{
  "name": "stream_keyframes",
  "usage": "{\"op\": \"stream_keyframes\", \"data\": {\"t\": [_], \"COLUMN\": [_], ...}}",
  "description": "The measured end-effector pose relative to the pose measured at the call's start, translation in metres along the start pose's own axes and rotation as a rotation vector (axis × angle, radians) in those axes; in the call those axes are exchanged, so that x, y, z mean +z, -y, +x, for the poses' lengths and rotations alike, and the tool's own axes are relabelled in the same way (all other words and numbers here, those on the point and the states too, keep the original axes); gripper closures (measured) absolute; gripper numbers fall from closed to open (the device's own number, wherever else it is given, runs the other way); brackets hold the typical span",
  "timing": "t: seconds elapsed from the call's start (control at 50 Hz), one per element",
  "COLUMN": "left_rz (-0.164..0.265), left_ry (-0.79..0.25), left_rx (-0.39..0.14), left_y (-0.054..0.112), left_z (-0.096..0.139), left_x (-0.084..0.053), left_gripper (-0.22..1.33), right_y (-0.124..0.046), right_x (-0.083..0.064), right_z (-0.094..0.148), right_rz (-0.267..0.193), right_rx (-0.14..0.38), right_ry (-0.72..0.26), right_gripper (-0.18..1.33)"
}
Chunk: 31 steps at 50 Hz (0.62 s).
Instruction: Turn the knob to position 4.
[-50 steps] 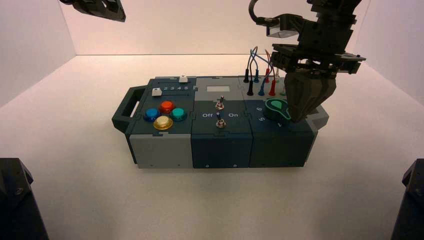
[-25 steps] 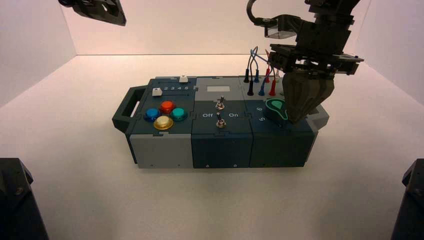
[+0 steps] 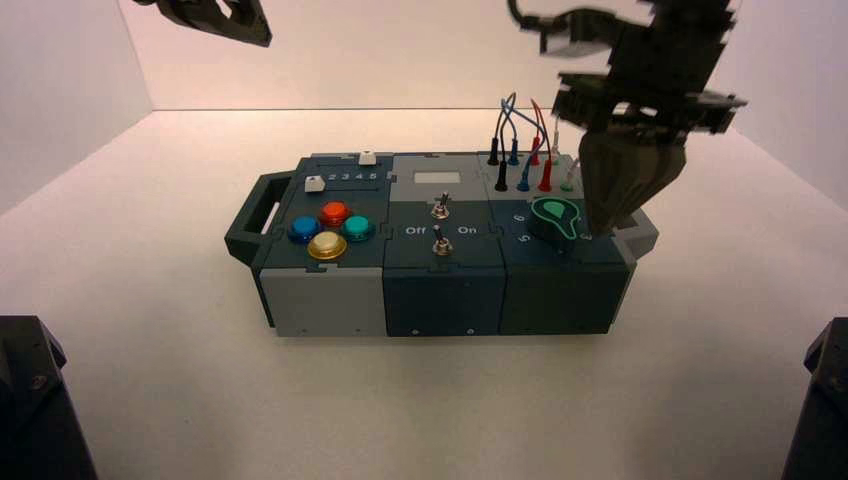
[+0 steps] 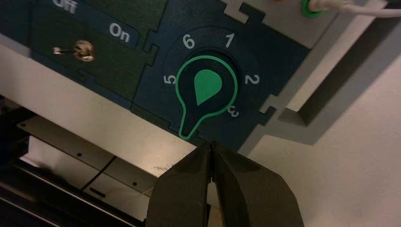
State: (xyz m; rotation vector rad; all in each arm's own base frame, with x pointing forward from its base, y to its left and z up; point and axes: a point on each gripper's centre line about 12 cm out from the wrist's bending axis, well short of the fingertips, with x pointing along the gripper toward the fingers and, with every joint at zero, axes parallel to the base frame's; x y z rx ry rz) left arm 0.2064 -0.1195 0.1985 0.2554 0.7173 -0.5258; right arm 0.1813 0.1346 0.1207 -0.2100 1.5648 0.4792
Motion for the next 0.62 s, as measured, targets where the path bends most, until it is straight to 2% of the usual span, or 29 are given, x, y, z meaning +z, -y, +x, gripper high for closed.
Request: {"op": "stream_keyframes", "data": {"t": [0.3,0.62], "left_rz": [0.065,0.072], "left_ry": [-0.001,-0.002], "left_rx": [-0.059,-0.069], "left_y": [0.019,0.022], "left_z": [-0.002,-0.002], "left_x": [-0.001,-0.001], "left_gripper": [1.27,1.27], "right_y": [-0.002,-0.003], "right_x": [0.0,0.005], "right_z": [-0.033,-0.04], "right_rz": [-0.049,-0.056], "right_rx": [-0.013,-0.015], "right_ry": [0.17,0.232], "right_gripper": [1.29,1.29]}}
